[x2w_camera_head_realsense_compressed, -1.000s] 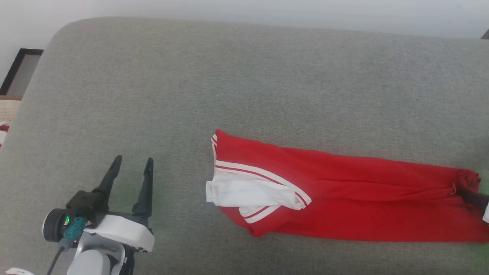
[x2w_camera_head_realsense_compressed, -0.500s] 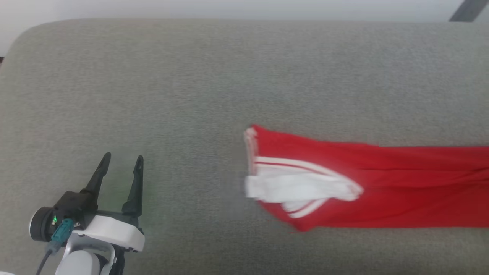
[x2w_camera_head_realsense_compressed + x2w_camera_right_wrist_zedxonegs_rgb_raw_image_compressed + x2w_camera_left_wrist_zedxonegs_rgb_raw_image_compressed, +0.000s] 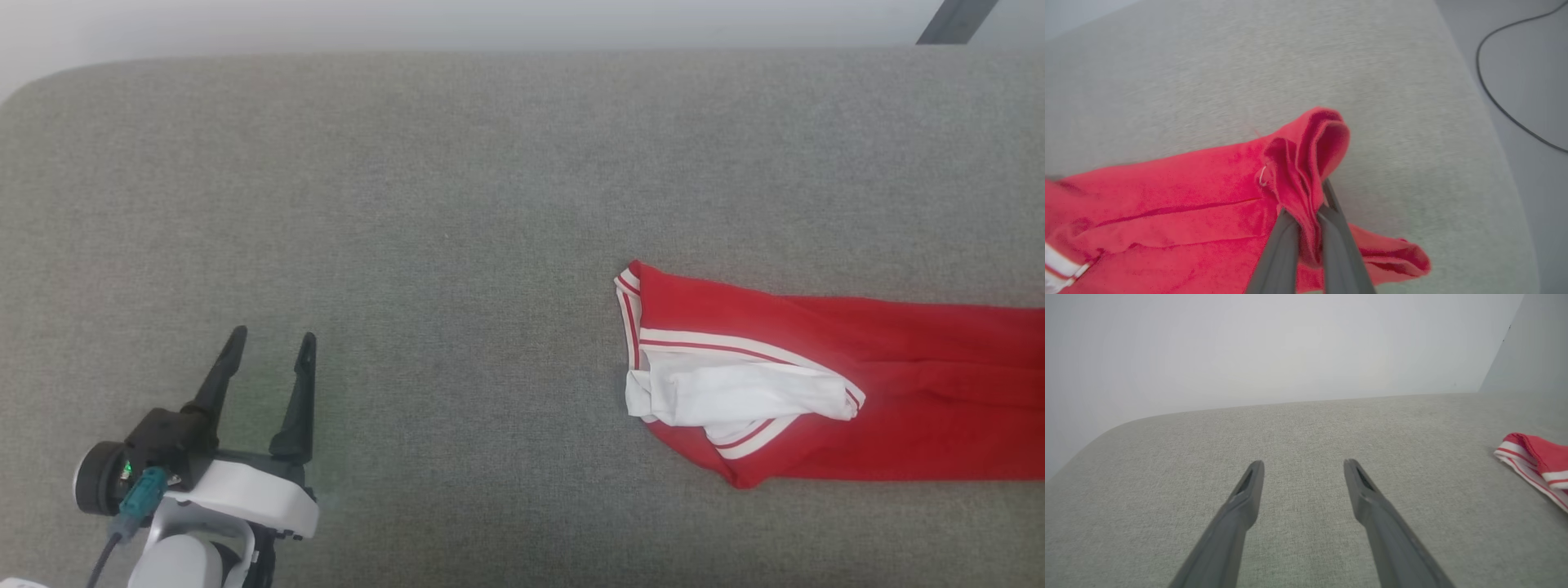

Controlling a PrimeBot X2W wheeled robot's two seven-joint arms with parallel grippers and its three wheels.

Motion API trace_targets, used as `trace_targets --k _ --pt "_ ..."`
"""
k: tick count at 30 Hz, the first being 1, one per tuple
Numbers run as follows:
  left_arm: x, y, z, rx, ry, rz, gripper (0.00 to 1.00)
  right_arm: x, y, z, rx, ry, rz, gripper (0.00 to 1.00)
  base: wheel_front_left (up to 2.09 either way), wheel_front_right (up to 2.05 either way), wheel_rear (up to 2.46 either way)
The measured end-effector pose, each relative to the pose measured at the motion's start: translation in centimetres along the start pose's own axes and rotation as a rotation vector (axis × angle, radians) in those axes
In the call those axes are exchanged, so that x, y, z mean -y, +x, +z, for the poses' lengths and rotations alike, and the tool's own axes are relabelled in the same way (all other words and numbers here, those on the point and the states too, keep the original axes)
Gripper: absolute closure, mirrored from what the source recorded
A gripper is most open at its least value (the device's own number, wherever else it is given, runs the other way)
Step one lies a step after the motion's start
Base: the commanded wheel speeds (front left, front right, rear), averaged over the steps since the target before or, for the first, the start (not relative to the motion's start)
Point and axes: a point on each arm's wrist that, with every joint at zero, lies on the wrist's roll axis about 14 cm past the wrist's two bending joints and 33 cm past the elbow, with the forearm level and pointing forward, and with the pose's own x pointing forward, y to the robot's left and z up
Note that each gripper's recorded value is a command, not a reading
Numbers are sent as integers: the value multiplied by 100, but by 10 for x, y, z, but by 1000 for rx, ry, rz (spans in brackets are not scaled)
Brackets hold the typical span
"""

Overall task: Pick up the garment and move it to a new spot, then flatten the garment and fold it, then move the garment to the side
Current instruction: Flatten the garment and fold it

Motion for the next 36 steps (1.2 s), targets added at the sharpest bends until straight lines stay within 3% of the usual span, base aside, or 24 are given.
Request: trace_targets --k 14,22,29,36 --pt "1 -20 1 2 -53 36 0 -196 -20 -45 -73 -315 512 100 0 0 0" --pt "-1 -33 3 10 -84 65 0 -286 -39 -65 -108 -458 740 100 0 0 0" --pt "-3 -40 0 -1 -98 87 0 -329 -32 -70 -115 -491 818 100 0 0 0" --pt "-8 -41 -1 -5 -109 107 0 -330 -8 -90 -171 -510 789 100 0 0 0"
